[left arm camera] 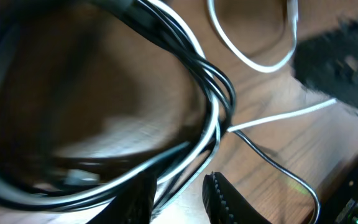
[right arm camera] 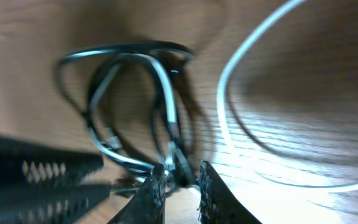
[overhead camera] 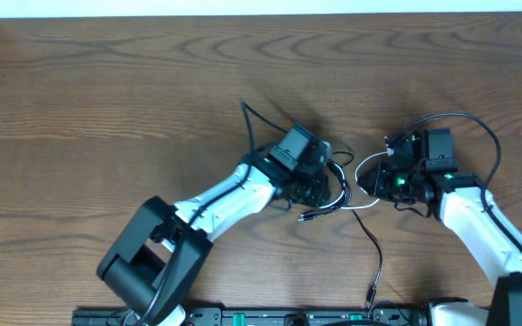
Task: Untangle cables
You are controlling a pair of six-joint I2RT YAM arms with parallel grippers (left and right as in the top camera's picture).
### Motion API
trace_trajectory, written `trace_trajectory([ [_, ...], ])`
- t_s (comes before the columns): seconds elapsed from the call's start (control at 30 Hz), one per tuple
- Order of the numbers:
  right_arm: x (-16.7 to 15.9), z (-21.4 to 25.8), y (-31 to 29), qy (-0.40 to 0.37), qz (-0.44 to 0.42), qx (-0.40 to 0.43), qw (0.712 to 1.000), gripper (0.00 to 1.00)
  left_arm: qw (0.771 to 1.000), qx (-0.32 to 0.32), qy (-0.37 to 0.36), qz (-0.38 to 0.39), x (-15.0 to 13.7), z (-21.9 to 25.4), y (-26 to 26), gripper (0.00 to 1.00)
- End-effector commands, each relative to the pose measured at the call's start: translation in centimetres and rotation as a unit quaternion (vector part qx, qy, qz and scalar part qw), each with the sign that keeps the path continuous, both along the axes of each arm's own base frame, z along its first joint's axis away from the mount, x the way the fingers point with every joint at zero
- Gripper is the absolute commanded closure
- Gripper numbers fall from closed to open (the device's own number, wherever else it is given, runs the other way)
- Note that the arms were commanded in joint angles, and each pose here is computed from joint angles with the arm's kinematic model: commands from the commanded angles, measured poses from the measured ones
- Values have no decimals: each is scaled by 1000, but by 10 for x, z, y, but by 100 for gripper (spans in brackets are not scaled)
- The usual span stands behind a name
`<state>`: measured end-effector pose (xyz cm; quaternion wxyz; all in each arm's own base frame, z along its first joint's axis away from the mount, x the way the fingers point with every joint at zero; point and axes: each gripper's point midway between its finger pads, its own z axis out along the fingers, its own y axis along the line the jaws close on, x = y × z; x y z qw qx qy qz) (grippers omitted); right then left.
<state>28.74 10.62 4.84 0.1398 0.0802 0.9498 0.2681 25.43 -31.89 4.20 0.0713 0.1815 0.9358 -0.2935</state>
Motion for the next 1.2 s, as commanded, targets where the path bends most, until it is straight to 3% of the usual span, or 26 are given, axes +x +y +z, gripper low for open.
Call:
trace_trajectory([
  [0.0,-6,-24,-8,28,-2,-34,999,88,1000,13,2,-7,-7,-11,-4,70],
  [0.2,-10,-36,-2,44,19,-22,999,95,996,64,-54,13,6,-19,3,70],
  [0.67,-8,-35,0,38,26,-17,999,91,987,35,-96,-123,-17,-29,-27,67],
  [1.0,-8,-35,0,38,26,-17,999,91,984,72,-126,-104,-3,-36,-18,67],
  [1.17,-10,-36,0,41,26,-17,999,91,984,79,-133,-87,5,-48,-19,81],
])
